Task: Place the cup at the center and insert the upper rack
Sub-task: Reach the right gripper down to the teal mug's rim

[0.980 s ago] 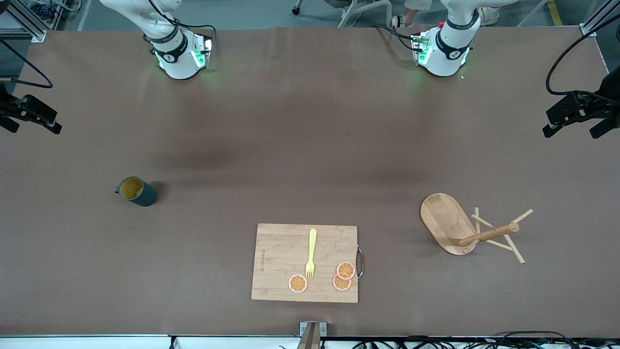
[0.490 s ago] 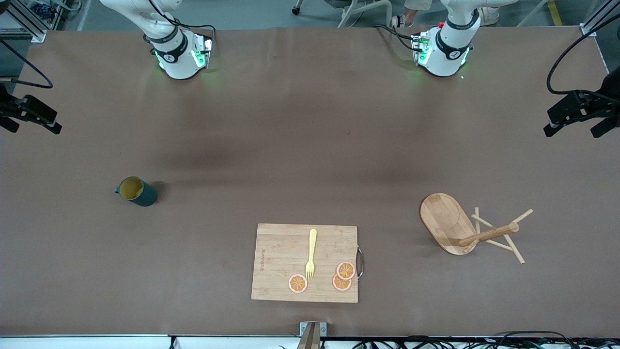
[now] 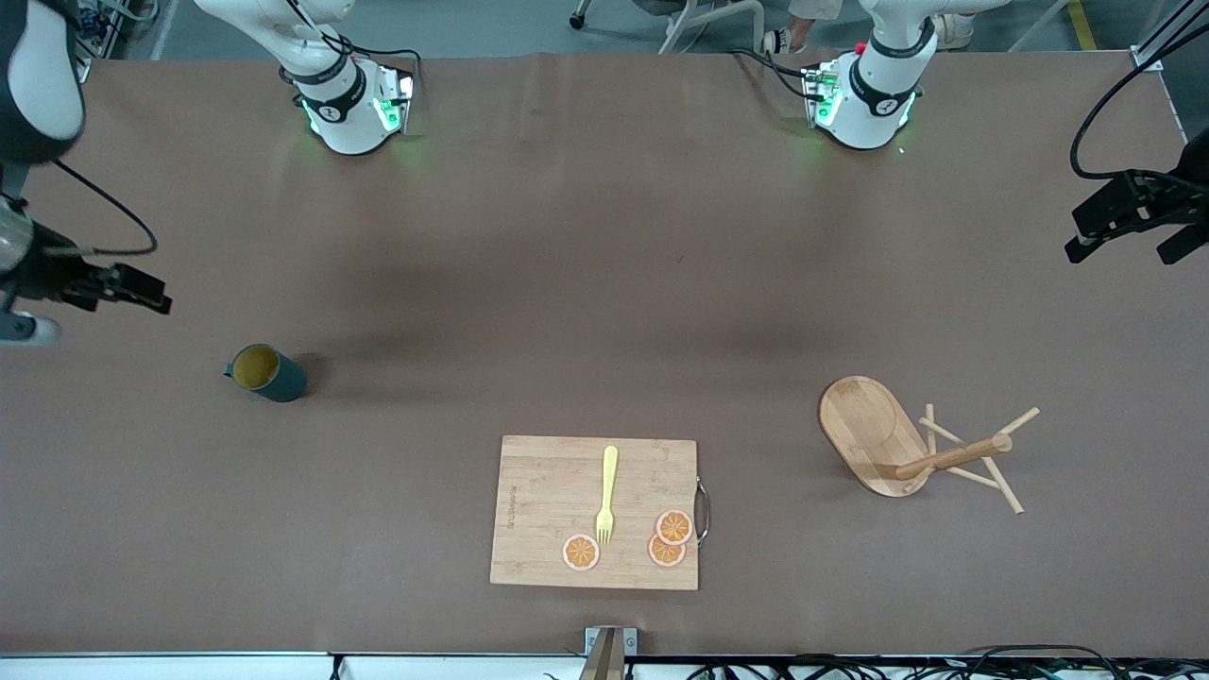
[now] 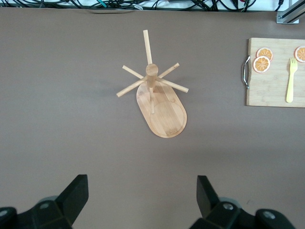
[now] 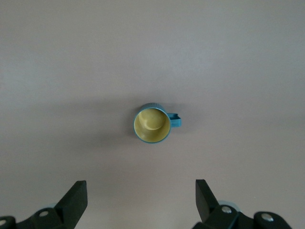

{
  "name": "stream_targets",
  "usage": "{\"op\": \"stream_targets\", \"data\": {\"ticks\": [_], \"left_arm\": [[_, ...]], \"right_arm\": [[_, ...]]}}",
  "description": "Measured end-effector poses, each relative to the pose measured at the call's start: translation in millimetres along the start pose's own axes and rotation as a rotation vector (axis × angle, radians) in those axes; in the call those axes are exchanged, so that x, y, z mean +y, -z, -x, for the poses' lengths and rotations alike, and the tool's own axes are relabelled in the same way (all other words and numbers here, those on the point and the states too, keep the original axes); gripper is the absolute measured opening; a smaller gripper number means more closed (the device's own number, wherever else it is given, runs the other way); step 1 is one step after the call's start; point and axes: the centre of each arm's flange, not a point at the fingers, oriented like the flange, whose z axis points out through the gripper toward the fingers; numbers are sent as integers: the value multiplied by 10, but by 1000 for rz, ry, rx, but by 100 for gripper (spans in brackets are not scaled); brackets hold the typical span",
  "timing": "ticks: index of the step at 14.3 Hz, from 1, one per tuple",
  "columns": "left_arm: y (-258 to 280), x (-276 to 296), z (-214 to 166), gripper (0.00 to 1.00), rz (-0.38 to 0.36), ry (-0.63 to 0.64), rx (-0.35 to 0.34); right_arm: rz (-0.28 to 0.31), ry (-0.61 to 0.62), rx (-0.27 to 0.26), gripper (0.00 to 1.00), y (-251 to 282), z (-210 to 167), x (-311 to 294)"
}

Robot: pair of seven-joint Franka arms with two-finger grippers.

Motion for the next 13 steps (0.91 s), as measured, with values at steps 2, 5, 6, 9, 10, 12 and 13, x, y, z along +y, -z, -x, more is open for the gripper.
{"op": "stream_targets", "data": {"ticks": [2,5,6,9,10,12,13], "left_arm": [[0,0,1,100,0,0,0],[4,0,3,100,0,0,1],[4,1,3,100,0,0,1],[5,2,3,100,0,0,1],[5,2,4,100,0,0,1],[5,2,4,100,0,0,1],[5,2,4,100,0,0,1]], "right_arm": [[0,2,-46,100,-376,-157,-7],[0,22,-95,100,-853,-330,-128],[2,35,-105,100,-987,-377,-202],[6,59,-137,100,-1348,-473,-354],[6,59,-150,100,-1465,-494,-355],[7,54,-176,100,-1655,-519,-328],[7,52,-186,100,-1746,-532,-312]]}}
